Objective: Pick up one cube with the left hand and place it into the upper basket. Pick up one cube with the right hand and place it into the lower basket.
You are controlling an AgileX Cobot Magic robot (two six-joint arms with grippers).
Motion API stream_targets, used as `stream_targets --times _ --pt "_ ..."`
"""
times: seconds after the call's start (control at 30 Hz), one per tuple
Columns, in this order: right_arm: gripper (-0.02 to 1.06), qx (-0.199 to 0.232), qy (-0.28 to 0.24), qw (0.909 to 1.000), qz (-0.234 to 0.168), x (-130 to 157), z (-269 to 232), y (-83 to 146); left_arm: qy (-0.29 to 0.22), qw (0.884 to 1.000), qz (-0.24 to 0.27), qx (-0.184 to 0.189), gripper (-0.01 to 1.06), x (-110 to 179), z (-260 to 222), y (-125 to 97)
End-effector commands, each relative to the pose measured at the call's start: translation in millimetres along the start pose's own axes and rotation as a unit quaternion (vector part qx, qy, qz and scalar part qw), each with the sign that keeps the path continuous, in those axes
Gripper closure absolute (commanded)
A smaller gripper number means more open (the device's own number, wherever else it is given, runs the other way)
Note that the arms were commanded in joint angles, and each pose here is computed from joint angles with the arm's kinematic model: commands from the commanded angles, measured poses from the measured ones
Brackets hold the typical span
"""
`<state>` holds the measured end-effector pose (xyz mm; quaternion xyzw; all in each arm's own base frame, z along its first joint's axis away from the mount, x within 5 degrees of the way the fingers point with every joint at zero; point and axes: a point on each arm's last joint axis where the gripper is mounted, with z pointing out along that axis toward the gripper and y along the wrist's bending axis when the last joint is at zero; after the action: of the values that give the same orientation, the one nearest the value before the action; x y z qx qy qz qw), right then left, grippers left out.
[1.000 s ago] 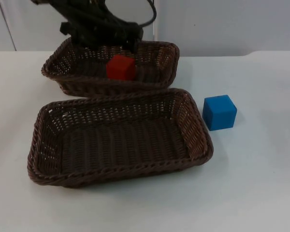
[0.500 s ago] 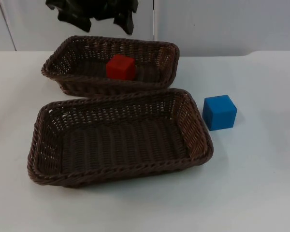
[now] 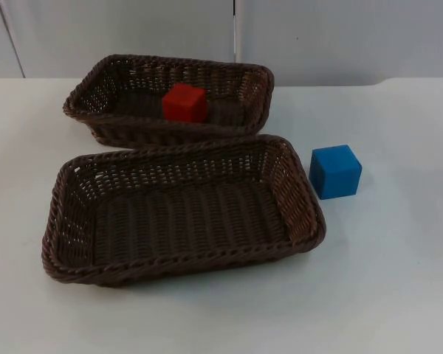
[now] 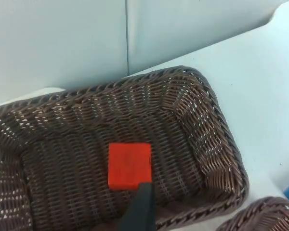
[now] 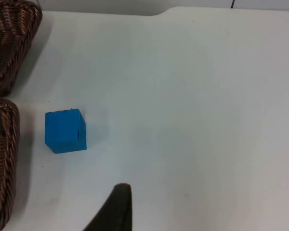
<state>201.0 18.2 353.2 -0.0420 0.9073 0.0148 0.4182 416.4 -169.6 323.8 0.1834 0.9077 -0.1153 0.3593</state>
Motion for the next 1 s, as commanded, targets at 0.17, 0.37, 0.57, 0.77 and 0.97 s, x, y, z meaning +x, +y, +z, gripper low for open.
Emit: stream_targets --times 0.17,0.37,0.57,0.77,0.97 --pt "-0.01 0.003 -0.001 1.0000 -0.001 -0.2 -1.4 -1.2 -0.011 1.000 0.019 -0.009 0.19 -7.7 -41.0 -3.8" --pt "-0.01 0.003 -0.001 1.0000 -0.001 -0.2 -1.4 -1.2 -0.032 0.999 0.026 -0.015 0.19 -9.5 -72.4 -5.8" --pt "-0.01 0.003 -0.001 1.0000 -0.001 -0.2 -1.4 -1.2 -0.059 0.998 0.025 -0.019 0.19 12.4 -93.8 -7.1" --pt "-0.01 0.003 -0.001 1.0000 -0.001 -0.2 -1.4 -1.2 -0.071 0.997 0.028 -0.027 0.19 54.7 -114.7 -7.1" --pt "-0.01 0.002 -0.001 1.0000 0.000 -0.2 -1.4 -1.0 -0.069 0.997 0.032 -0.032 0.19 88.9 -144.7 -8.8"
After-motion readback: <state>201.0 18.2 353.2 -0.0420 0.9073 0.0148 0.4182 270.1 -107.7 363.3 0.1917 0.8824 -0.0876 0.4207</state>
